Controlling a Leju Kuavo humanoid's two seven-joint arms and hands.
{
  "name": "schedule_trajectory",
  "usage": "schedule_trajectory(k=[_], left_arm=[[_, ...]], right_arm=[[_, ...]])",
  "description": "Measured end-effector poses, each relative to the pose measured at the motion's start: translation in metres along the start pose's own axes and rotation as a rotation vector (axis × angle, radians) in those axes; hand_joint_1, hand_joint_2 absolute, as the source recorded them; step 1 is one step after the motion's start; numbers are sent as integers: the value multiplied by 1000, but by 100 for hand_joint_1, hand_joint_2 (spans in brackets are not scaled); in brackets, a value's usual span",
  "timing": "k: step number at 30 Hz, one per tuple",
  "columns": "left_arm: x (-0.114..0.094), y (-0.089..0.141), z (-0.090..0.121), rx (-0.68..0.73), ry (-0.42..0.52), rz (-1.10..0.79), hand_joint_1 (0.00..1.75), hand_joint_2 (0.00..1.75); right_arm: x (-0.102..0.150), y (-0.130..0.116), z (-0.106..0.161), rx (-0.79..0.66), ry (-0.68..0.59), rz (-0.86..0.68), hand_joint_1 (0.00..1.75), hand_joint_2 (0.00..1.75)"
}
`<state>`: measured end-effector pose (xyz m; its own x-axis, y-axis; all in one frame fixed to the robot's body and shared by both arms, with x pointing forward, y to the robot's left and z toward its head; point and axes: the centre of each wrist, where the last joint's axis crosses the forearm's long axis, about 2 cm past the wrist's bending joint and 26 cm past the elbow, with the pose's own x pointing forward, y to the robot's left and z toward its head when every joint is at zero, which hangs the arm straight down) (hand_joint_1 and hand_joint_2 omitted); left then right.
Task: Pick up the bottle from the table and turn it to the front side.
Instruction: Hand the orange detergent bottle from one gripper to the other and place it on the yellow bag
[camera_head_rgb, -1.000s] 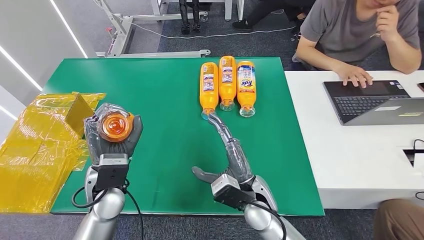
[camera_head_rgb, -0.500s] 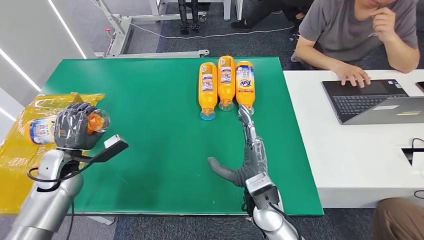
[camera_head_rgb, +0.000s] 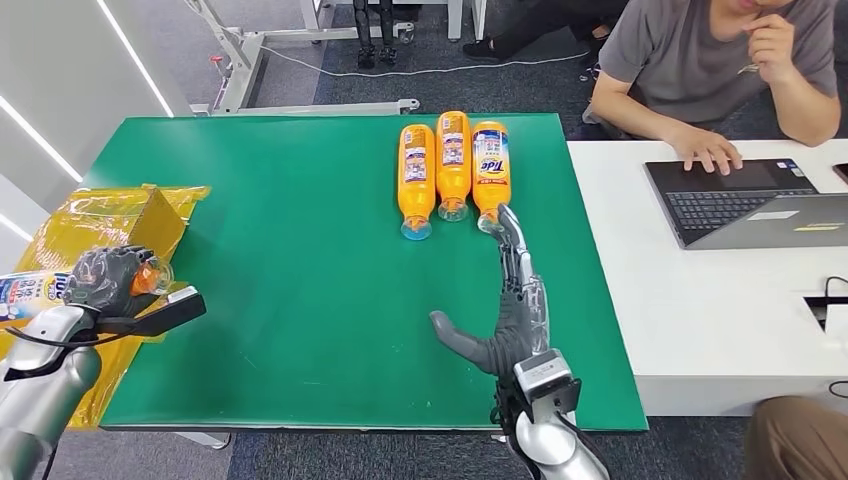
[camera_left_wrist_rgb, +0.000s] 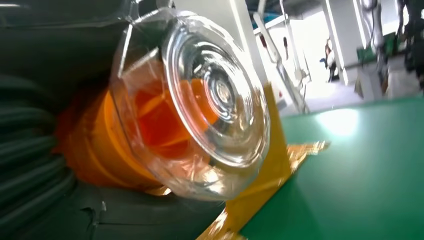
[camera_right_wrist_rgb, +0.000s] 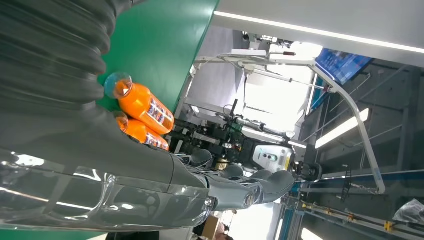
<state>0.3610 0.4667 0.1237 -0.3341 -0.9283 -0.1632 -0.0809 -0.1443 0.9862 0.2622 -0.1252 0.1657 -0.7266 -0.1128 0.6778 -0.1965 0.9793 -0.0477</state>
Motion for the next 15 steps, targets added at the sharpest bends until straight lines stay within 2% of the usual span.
schedule_trajectory(k=[5,9,15], left_arm=[[-3,-9,-3,-144,-20,-40,175,175],[-1,-8,-11,-207,-42,-66,175,175],[14,-3,-35,-350,-169,-226,175,175]], right_arm=[[1,0,1,-22,1,0,0,175],[3,0,0,-31,4,-2,0,175],[7,1,4,-45,-29,107,0,175]])
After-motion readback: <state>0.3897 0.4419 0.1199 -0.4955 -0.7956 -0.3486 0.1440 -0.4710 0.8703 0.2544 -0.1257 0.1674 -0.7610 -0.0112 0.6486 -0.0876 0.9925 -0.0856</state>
